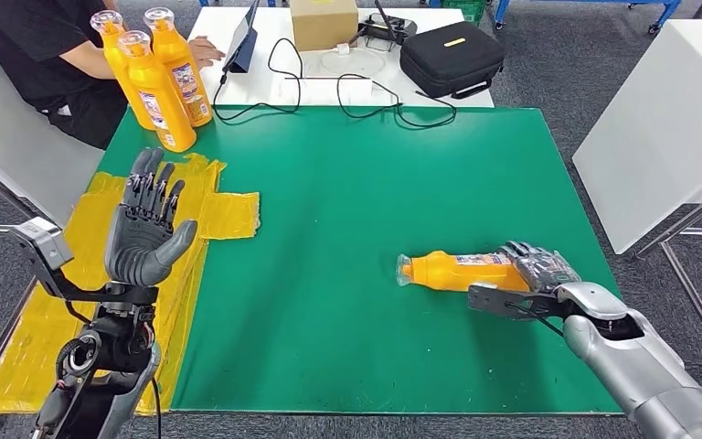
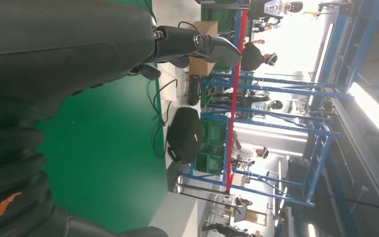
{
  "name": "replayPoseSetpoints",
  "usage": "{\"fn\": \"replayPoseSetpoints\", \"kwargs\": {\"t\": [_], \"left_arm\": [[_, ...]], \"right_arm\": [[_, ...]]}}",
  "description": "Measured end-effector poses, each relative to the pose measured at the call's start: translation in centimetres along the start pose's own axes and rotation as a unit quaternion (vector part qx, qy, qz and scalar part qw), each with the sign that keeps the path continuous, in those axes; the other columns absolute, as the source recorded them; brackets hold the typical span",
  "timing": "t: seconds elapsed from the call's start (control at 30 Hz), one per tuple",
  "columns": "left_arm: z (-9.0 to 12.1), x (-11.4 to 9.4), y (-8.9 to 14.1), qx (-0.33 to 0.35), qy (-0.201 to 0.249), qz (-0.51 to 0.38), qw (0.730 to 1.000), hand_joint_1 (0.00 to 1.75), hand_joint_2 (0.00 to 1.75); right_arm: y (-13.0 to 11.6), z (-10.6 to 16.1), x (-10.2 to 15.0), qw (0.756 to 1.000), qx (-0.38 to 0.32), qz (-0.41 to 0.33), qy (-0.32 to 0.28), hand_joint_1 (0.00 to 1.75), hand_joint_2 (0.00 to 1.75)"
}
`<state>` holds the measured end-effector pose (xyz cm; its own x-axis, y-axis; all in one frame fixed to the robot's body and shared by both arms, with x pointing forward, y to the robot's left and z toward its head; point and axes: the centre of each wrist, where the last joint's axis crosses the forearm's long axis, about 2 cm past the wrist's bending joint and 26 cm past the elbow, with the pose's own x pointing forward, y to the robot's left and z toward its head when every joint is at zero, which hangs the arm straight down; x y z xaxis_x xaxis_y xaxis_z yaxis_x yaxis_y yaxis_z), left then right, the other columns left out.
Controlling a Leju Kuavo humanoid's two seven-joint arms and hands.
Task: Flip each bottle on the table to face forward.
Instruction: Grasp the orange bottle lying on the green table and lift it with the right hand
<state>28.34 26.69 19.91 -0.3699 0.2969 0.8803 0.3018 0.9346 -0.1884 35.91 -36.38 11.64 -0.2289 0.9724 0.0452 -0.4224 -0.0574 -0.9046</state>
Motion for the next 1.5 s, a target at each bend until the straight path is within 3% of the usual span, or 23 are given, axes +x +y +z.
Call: {"fn": "replayPoseSetpoints", "kwargs": {"t": [0.03,0.07,0.17,0.2,0.77,0.93,1.07,1.23,1.37,1.5], "left_arm": [[-0.1,0.0,0.0,0.0,0.001,0.001,1.0,0.0,1.75],[-0.1,0.0,-0.1,0.0,0.002,0.003,1.0,0.0,1.75],[-0.4,-0.1,-0.4,-0.001,0.004,0.007,1.0,0.0,1.75],[-0.5,-0.1,-0.5,-0.002,0.005,0.008,1.0,0.0,1.75],[-1.1,-0.5,-1.2,-0.007,0.013,0.019,1.0,0.0,1.75],[-0.7,-0.7,-1.1,-0.006,0.025,0.02,0.999,0.0,1.75],[0.3,-1.2,-0.9,0.006,0.044,0.028,0.999,0.0,1.75],[0.8,-2.3,-1.3,0.019,0.071,0.081,0.994,0.0,1.75],[1.0,-3.0,-2.1,0.022,0.084,0.115,0.989,0.0,1.75],[1.1,-3.3,-2.4,0.023,0.09,0.122,0.988,0.0,1.75]], "right_arm": [[0.0,-0.2,0.2,1.0,0.002,0.002,0.0,0.0,1.75],[0.0,-0.3,0.3,1.0,0.004,0.003,0.0,0.35,1.75],[0.2,-0.6,0.4,1.0,0.012,0.009,0.004,1.66,1.75],[0.3,-0.7,0.4,1.0,0.015,0.011,0.004,1.75,1.75],[1.5,-0.3,-0.2,0.999,0.043,-0.018,0.009,1.75,1.75],[1.4,0.4,0.1,0.997,0.011,-0.082,0.001,1.75,1.75],[0.5,1.7,1.8,0.983,-0.06,-0.174,-0.027,1.75,1.75],[-2.7,3.4,5.4,0.94,-0.168,-0.274,-0.114,1.75,1.75],[-4.0,4.5,8.6,0.913,-0.204,-0.309,-0.169,1.75,1.75],[-4.5,5.0,9.7,0.902,-0.22,-0.321,-0.188,1.75,1.75]]}}
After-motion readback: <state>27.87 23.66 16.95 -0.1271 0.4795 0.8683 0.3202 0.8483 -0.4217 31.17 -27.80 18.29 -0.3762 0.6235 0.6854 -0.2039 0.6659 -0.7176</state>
